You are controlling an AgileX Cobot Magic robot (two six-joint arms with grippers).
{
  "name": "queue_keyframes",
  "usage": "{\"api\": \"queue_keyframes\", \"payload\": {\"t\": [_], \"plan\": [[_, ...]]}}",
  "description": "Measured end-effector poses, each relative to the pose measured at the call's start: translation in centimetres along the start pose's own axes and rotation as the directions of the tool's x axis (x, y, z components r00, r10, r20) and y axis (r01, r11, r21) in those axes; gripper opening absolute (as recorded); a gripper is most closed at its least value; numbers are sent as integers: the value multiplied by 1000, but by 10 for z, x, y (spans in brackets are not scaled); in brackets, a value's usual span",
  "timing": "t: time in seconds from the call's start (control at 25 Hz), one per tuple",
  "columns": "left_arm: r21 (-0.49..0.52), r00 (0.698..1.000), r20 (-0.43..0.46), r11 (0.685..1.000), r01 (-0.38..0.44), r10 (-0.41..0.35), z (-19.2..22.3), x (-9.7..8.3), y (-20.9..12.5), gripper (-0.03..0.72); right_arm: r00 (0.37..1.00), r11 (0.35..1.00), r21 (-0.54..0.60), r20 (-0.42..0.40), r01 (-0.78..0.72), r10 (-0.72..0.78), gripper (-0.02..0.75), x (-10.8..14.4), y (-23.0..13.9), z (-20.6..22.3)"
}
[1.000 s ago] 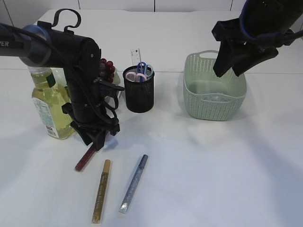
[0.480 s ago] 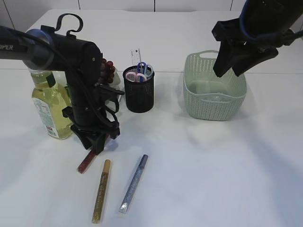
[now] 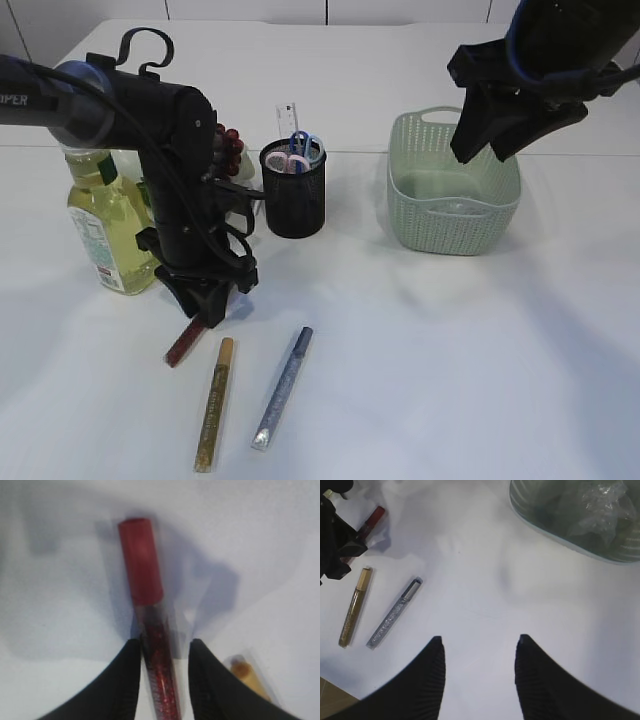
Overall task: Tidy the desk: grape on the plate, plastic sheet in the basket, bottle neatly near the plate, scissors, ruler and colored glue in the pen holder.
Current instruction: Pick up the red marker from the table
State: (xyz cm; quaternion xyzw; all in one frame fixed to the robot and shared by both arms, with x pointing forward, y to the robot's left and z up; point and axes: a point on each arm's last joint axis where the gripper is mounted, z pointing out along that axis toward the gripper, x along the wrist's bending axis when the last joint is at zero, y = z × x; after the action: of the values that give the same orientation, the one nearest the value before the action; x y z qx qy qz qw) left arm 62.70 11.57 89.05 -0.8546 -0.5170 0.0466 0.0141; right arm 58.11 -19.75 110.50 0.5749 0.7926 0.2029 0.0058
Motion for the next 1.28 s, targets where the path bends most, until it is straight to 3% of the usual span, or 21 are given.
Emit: {"api": "queue_keyframes", "payload": {"t": [0.16,0.52,0.88,1.28], "plan": [[12,1000,8,1000,4,-4,5,0,0,221,1000,1000,0,0,0,0,367,0,0,0],[12,1000,8,1000,2,-2,4,0,2,56,1000,1000,0,0,6,-6,366,0,0,0],[30,1000,16,1000,-4,4,0,-5,-1,45,1000,1000,0,0,11,-11,365,0,0,0],[-68,999,23,997,-44,46,-48,-39,-9,46,1000,1000,0,0,14,-14,365,0,0,0]]}}
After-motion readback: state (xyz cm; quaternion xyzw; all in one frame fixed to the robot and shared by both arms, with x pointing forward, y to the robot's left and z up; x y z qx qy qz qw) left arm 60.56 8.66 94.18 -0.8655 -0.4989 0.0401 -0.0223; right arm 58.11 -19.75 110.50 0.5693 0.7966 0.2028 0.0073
